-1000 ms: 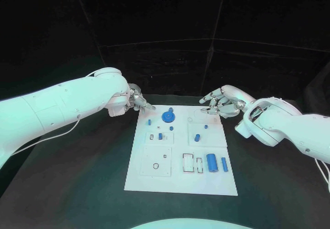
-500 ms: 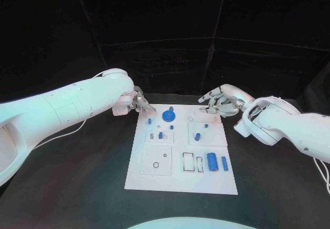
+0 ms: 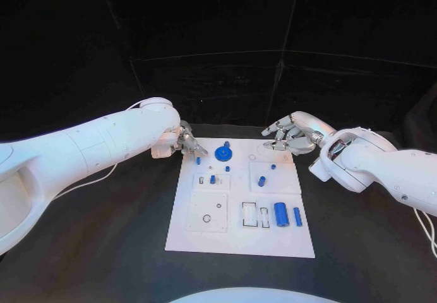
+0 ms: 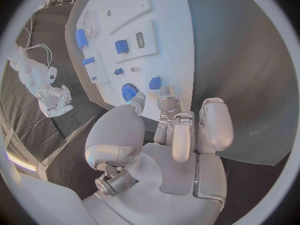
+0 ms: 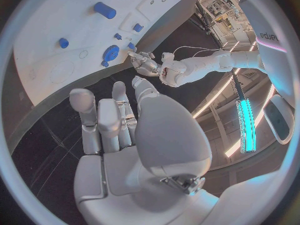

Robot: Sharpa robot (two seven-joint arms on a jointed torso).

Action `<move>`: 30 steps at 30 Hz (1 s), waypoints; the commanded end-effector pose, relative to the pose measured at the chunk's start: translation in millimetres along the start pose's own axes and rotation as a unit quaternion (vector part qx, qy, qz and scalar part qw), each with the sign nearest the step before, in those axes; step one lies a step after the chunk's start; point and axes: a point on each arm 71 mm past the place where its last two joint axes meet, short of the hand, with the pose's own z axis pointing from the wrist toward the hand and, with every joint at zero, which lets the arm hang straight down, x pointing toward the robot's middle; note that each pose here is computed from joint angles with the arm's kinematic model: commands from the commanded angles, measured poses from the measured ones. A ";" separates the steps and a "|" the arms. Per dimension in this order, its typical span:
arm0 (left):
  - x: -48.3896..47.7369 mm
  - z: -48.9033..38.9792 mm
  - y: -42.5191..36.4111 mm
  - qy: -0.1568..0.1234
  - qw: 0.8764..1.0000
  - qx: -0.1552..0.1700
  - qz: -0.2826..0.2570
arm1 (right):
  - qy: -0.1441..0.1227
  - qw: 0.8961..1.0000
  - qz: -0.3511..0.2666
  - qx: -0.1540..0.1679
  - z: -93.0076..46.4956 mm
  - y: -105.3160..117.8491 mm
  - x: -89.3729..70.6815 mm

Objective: Assemble the parts on the task board

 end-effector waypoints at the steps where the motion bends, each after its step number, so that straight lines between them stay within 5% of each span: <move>1: 0.4 -0.1 -2.7 0.002 1.000 0.009 0.012 | 0.002 1.000 0.001 -0.006 0.6 2.0 -0.1; 30: 4.8 1.6 -4.8 0.017 1.000 0.011 0.023 | 0.003 1.000 0.001 -0.004 1.1 1.2 0.0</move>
